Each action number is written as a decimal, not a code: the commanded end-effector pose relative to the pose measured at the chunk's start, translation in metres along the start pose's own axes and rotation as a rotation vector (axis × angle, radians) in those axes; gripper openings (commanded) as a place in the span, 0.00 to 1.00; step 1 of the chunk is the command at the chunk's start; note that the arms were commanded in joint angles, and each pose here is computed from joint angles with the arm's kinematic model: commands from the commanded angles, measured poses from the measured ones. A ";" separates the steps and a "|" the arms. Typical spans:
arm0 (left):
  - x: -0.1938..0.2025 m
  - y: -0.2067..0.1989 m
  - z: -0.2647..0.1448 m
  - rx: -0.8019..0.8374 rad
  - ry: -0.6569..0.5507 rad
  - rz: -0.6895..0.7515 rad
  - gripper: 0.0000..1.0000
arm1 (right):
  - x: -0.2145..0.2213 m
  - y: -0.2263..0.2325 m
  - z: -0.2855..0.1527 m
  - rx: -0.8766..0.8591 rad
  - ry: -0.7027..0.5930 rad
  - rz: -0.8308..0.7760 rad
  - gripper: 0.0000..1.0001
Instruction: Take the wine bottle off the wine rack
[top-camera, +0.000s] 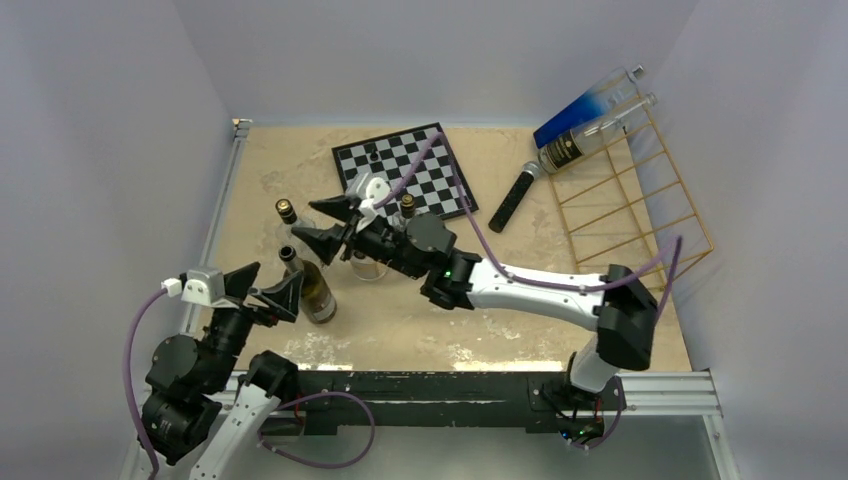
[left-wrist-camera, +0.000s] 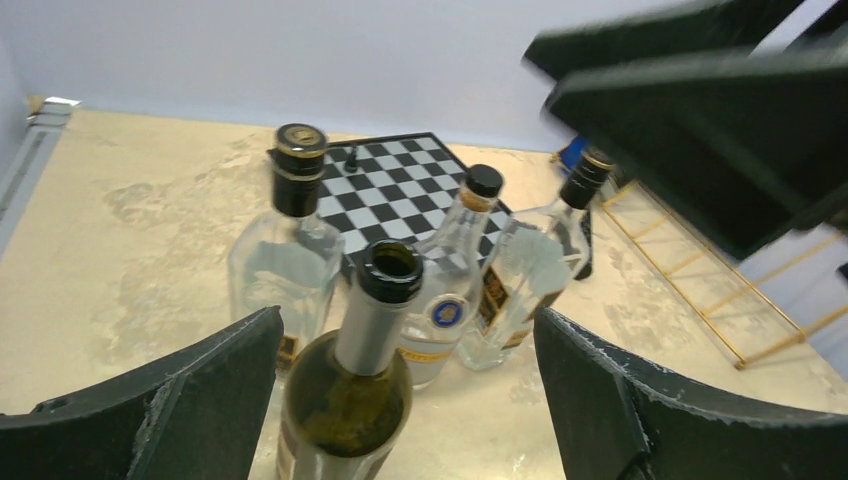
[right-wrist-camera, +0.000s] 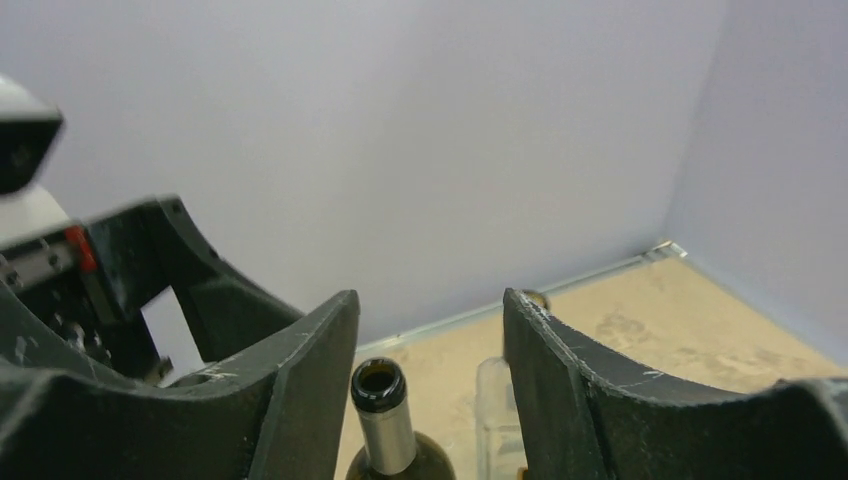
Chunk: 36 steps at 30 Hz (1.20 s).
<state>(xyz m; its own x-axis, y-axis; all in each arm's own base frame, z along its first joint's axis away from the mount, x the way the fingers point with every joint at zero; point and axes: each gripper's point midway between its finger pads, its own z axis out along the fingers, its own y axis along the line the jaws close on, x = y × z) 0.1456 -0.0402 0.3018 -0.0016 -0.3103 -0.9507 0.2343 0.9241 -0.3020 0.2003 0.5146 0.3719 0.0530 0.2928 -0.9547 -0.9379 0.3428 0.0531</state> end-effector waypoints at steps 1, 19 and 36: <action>-0.017 -0.036 -0.014 0.225 -0.098 0.005 0.99 | -0.058 -0.030 -0.026 0.177 -0.021 -0.011 0.59; -0.030 -0.067 0.043 0.265 0.073 0.087 0.99 | -0.153 -0.312 -0.253 1.340 0.022 -0.018 0.63; -0.020 -0.043 0.036 0.180 -0.009 0.072 0.99 | -0.151 -0.509 -0.425 1.977 0.047 0.030 0.60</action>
<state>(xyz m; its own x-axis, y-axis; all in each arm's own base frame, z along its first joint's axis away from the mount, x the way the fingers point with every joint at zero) 0.1689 -0.0874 0.3258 -0.0219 -0.2337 -0.9721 0.4206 0.8799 -0.2210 0.5166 -0.0495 0.3582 -0.0308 0.2678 -0.9630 0.6017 0.7743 0.1961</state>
